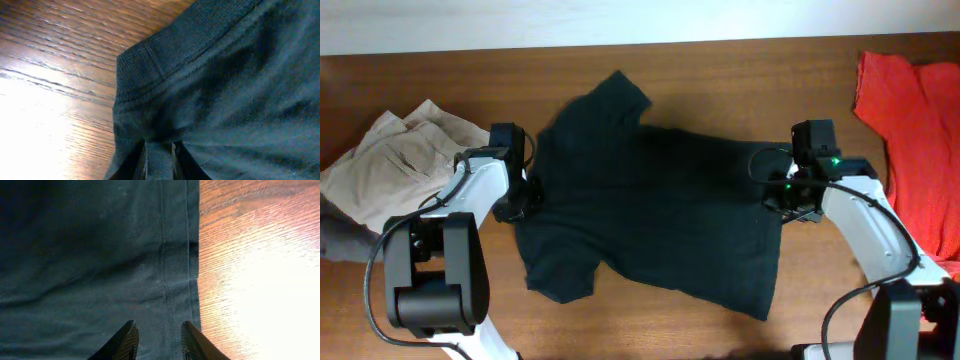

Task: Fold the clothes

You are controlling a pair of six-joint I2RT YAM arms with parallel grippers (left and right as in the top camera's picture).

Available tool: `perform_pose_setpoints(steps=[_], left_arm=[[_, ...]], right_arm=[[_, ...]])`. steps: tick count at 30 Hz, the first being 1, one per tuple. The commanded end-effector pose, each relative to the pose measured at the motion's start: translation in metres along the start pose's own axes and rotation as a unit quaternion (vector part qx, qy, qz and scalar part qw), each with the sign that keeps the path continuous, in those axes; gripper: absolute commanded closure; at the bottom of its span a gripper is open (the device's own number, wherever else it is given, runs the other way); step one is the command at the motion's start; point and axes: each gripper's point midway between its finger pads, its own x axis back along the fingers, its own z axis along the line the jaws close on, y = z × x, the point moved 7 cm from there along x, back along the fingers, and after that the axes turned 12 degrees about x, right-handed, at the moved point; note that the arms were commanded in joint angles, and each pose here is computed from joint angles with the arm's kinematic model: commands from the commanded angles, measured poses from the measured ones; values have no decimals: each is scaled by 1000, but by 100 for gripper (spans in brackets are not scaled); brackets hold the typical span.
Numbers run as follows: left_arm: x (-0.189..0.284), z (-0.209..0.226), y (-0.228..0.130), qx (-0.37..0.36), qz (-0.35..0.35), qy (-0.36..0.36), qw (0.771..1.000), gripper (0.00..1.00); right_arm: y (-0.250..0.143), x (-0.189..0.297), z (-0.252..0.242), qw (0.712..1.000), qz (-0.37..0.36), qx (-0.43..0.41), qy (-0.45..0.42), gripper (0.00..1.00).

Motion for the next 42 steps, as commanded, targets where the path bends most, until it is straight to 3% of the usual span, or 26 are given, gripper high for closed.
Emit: perform_pose_setpoints(steps=[1, 10, 17, 22, 27, 33, 37, 42], left_arm=[[-30, 27, -13, 8, 27, 78, 997, 82], [-31, 26, -13, 6, 27, 76, 997, 82], [-31, 26, -14, 3, 27, 76, 997, 82], [-31, 25, -14, -6, 29, 74, 997, 76], [-29, 21, -10, -7, 25, 62, 998, 73], [-1, 7, 4, -30, 4, 16, 999, 70], [47, -6, 14, -62, -39, -45, 996, 67], [95, -30, 18, -140, -116, -135, 974, 67]], right_arm=[[-6, -15, -1, 999, 31, -25, -2, 69], [-31, -65, -3, 990, 125, -62, -6, 87], [-42, -86, -34, 974, 157, -119, -109, 96], [-56, -74, -72, 948, 185, -154, -207, 96], [-59, -71, -79, 944, 196, -153, -216, 96], [-39, -59, -67, 968, 165, -103, -157, 83], [-13, -32, -52, 988, 107, -78, -83, 65], [4, -2, -40, 996, 47, -65, -28, 50]])
